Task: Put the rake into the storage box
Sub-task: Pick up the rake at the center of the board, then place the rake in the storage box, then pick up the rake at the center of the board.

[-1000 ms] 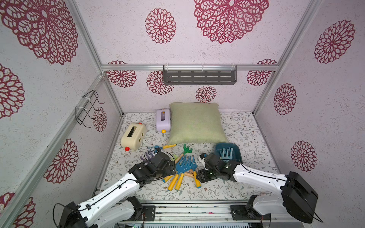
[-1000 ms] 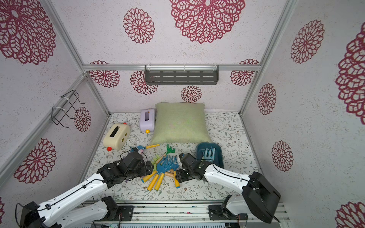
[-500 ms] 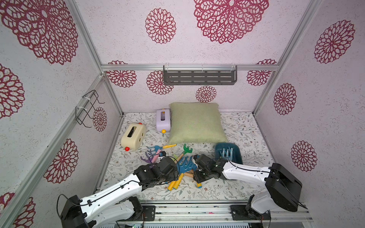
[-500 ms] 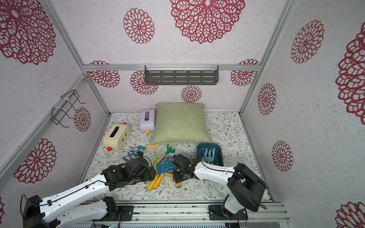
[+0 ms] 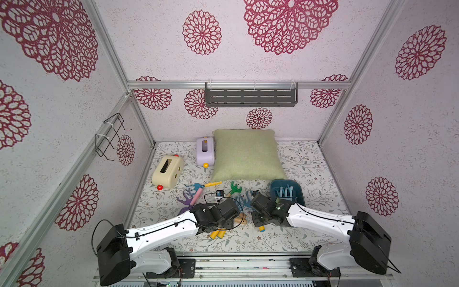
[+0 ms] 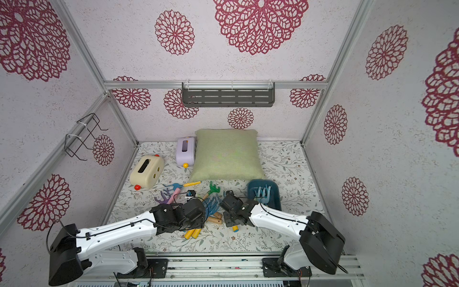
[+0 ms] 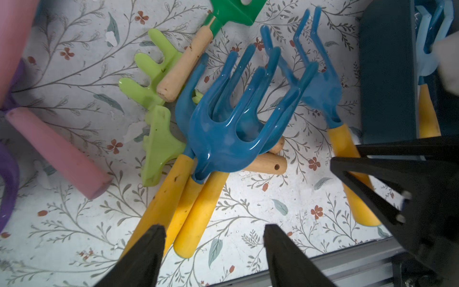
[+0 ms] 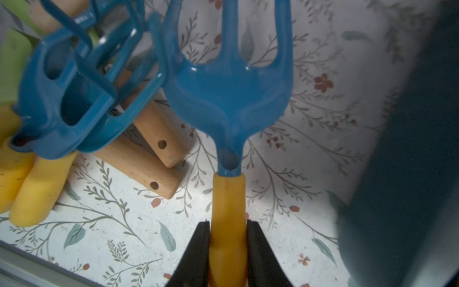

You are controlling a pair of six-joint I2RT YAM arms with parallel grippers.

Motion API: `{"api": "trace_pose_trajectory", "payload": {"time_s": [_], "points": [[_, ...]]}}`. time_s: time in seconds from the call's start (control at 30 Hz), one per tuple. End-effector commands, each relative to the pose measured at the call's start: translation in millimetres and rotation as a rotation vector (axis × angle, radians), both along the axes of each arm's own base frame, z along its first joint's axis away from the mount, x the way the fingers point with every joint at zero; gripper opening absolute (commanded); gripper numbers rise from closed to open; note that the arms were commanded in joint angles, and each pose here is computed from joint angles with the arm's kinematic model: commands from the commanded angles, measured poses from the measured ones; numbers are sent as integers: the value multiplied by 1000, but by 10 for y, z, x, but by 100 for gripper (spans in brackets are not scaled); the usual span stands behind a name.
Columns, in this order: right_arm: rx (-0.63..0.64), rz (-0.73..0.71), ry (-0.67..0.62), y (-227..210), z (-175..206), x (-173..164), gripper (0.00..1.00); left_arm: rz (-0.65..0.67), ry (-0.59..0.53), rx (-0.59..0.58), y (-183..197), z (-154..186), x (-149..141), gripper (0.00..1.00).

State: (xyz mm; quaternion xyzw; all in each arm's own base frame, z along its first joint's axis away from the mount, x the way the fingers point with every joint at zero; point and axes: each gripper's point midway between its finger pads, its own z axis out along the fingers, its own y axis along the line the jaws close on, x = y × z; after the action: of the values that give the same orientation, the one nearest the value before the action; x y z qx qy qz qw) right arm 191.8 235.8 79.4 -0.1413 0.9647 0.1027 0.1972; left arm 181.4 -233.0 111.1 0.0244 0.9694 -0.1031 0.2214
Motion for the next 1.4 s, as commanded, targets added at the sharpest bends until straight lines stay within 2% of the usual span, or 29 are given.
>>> {"api": "trace_pose_trajectory", "payload": {"time_s": [0.0,0.13,0.23,0.43,0.7,0.87,0.97,1.03,1.1,1.17,1.37], "points": [[57,-84,-91,-149,300,125,18,-31,-2,-21,-142,21,-4,67],[113,-128,-131,-335,529,192,18,-48,37,-1,-173,-103,-50,65],[100,-184,-138,-595,586,266,18,-63,65,21,-192,-195,-86,63],[13,-321,-138,-1094,480,357,18,-74,108,89,-143,-393,-129,62],[-25,-380,-123,-1229,305,446,19,-118,163,113,-267,-546,-168,62],[-44,-393,-109,-1278,153,481,25,-141,186,133,-343,-636,-188,61],[-38,-402,-109,-1304,120,510,37,-151,192,164,-365,-684,-179,60],[-26,-403,-120,-1305,155,523,45,-155,194,183,-383,-696,-169,57],[-16,-405,-132,-1310,199,532,47,-158,195,198,-388,-701,-160,53],[-6,-410,-142,-1325,235,544,48,-163,196,200,-413,-696,-157,50],[54,-408,-173,-1286,376,562,50,-171,195,207,-461,-650,-143,28]]}}
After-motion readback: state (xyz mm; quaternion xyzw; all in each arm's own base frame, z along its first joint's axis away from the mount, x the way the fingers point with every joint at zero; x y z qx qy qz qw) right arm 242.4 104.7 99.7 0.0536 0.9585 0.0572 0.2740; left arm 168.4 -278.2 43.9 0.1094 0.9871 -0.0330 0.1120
